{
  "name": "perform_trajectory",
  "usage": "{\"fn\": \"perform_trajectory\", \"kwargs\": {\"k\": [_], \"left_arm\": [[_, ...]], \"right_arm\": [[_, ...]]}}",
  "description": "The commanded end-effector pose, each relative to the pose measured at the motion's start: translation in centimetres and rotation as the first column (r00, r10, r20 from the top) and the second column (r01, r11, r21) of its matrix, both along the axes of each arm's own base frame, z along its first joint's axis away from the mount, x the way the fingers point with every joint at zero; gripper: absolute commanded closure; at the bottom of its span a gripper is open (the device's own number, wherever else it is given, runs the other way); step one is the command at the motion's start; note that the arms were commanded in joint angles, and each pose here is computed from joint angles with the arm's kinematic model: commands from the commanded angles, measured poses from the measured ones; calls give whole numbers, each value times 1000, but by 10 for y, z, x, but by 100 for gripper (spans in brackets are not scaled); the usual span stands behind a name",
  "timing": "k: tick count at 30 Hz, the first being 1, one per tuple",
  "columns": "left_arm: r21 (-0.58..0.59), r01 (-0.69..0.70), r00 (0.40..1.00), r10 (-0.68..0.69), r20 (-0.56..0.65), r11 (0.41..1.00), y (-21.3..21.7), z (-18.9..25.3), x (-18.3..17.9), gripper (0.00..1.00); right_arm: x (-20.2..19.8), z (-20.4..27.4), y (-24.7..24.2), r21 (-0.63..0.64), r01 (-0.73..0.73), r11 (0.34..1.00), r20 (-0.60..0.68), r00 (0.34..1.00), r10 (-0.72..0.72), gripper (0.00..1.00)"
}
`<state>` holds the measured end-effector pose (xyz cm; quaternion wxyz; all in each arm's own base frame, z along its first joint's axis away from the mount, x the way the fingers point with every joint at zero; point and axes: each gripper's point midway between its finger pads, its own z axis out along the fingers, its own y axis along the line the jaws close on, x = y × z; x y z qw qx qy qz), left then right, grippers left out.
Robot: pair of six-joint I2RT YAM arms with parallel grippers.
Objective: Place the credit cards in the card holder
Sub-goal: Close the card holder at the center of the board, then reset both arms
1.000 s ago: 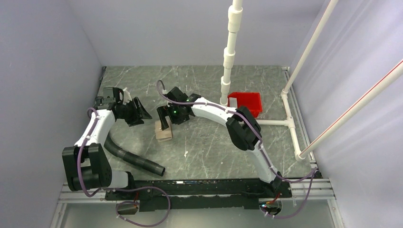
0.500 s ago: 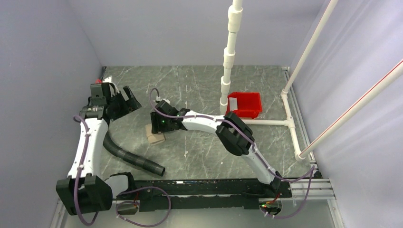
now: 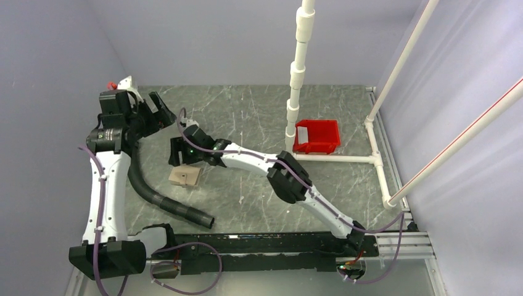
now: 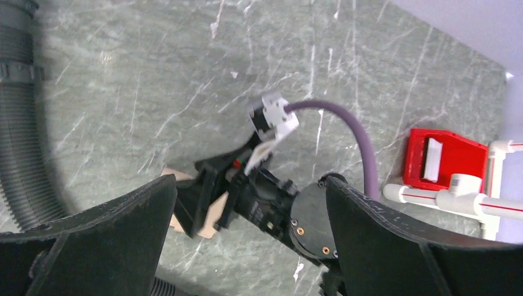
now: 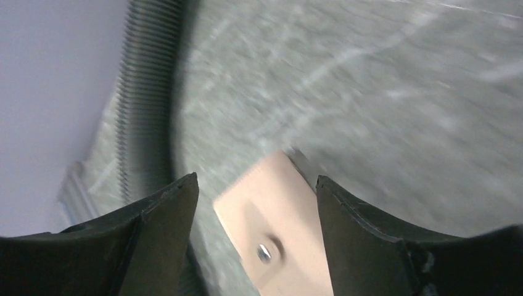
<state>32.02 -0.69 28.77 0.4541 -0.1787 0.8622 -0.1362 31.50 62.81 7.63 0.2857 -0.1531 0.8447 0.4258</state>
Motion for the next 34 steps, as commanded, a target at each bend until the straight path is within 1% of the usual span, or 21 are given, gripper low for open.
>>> {"fn": "perform_trajectory", "kwargs": {"k": [1,2,3,4,5,8,11,12,14,17,19,21,23,25,28,30,34], "left_arm": [[0,68,992,-68,106,998,-11,49,0,2],[1,80,988,-80,129,997,-12,58,0,1],[-1,95,984,-94,152,995,-15,68,0,1],[-1,110,978,-108,176,994,-18,78,1,1],[-4,133,971,-129,201,991,-21,87,2,1],[-25,199,939,-183,292,980,-35,115,4,1],[-55,307,874,-259,411,950,-55,148,5,1],[-54,352,835,-288,469,934,-63,164,5,1],[-46,429,753,-329,569,902,-76,190,-1,1],[16,505,627,-379,681,863,-90,222,-19,1],[80,511,560,-402,724,856,-93,237,-31,1],[131,469,524,-394,755,874,-89,251,-43,1],[163,414,504,-375,778,895,-83,260,-50,1],[169,362,497,-343,797,917,-76,268,-55,0],[178,320,485,-322,813,931,-71,273,-61,0],[178,306,491,-315,812,935,-69,274,-60,1],[184,321,492,-329,806,929,-71,272,-60,1]], "right_arm": [[12,96,-68,-135,38,990,218,976,-7,23],[9,102,-88,-176,24,984,232,973,18,21],[3,94,-109,-234,14,972,221,975,39,17],[-1,112,-124,-244,12,970,246,968,50,15],[-10,109,-145,-289,8,957,242,968,65,12],[-34,141,-196,-312,21,950,300,951,78,8],[-46,189,-253,-312,101,945,410,911,38,5],[-52,222,-276,-273,140,952,467,884,4,5],[-58,264,-314,-213,219,952,556,828,-66,4],[-70,331,-372,-87,338,937,680,708,-192,1],[-79,368,-408,-1,399,917,737,620,-269,0],[-88,398,-441,81,442,893,778,533,-334,0],[-99,422,-472,164,481,861,795,453,-405,0],[-108,439,-496,231,500,835,794,399,-459,0],[-119,454,-524,305,526,793,776,345,-528,0],[-125,457,-537,333,537,775,767,323,-554,0],[-132,458,-565,386,582,716,734,277,-621,0]]}}
